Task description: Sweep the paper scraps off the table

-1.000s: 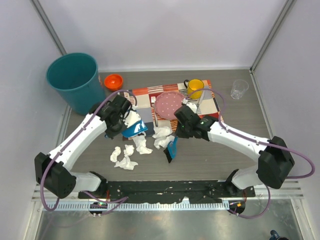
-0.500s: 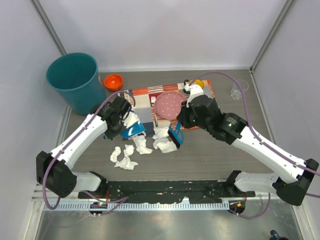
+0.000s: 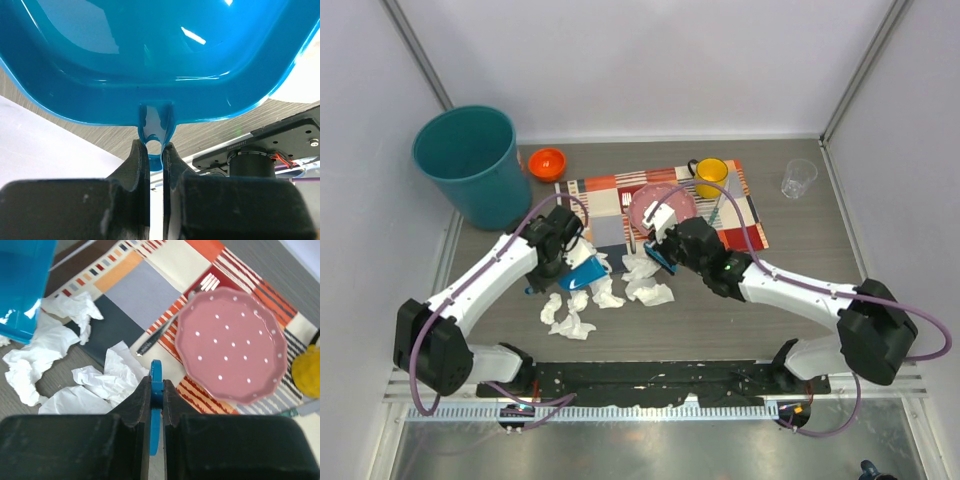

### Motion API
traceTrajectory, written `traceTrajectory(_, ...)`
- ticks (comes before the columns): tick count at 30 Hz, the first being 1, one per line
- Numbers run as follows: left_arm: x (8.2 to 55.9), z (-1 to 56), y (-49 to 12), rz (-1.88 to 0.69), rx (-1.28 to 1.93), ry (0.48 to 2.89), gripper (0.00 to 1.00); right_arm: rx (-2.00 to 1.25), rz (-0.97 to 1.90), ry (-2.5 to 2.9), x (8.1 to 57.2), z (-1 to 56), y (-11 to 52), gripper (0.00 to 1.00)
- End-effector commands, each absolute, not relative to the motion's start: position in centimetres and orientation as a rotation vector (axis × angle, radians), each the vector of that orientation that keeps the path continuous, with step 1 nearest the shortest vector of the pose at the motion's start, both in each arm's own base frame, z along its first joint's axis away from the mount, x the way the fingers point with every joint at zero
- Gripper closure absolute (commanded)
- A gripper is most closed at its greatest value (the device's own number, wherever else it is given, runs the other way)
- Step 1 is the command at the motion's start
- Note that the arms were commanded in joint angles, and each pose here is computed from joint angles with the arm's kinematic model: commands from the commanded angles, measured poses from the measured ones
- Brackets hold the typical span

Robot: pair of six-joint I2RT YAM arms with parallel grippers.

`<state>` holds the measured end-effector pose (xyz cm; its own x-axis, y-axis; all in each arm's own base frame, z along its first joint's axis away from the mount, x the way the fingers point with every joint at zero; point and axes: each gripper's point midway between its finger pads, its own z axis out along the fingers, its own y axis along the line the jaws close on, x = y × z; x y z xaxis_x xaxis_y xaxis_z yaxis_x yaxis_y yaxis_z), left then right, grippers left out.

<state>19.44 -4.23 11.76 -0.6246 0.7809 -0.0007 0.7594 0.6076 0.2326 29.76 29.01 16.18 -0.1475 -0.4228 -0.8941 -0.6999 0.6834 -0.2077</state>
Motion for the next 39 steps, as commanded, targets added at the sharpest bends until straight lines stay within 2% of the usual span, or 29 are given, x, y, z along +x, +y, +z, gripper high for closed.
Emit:
traceTrajectory(1,19.8,12.5,-4.9,0.277,1.251,2.703,1.0,-0.979,0.467,1.45,28.3,22.3,32.0,0.99)
traceTrajectory(6,20.4,12.7,-5.4,0.265,1.255,2.699,1.0,-1.126,0.573,1.519,24.9,19.7,32.1,0.99)
traceTrajectory(14,20.5,12.7,-8.2,0.082,1.276,2.693,1.0,-1.172,0.531,1.62,19.5,20.9,28.2,0.99)
traceTrajectory(16,20.6,12.1,-9.1,0.081,1.325,2.692,1.0,-1.006,0.465,1.633,20.7,23.4,26.5,0.99)
traceTrajectory(17,20.6,11.8,-9.3,0.092,1.346,2.693,1.0,-0.784,0.357,1.709,22.7,24.2,24.1,0.99)
traceTrajectory(21,20.4,11.2,-8.4,0.18,1.447,2.695,1.0,-0.249,0.131,1.845,25.1,27.5,17.5,0.99)
traceTrajectory(26,18.6,11.7,-5.2,0.326,1.622,2.7,1.0,-0.095,0.052,2.073,23.5,23.2,15.9,0.99)
traceTrajectory(29,16.1,12.5,-4.9,0.246,1.685,2.761,1.0,-0.006,0.025,2.182,22.6,20.6,15.8,0.99)
traceTrajectory(35,11.9,11.9,-6.2,0.133,1.834,2.786,1.0,0.052,0.154,2.29,21.0,17.5,18.8,0.99)
traceTrajectory(39,10.7,10.1,-6.6,0.266,1.996,2.741,1.0,0.055,0.195,2.29,20.8,16.4,20.2,0.99)
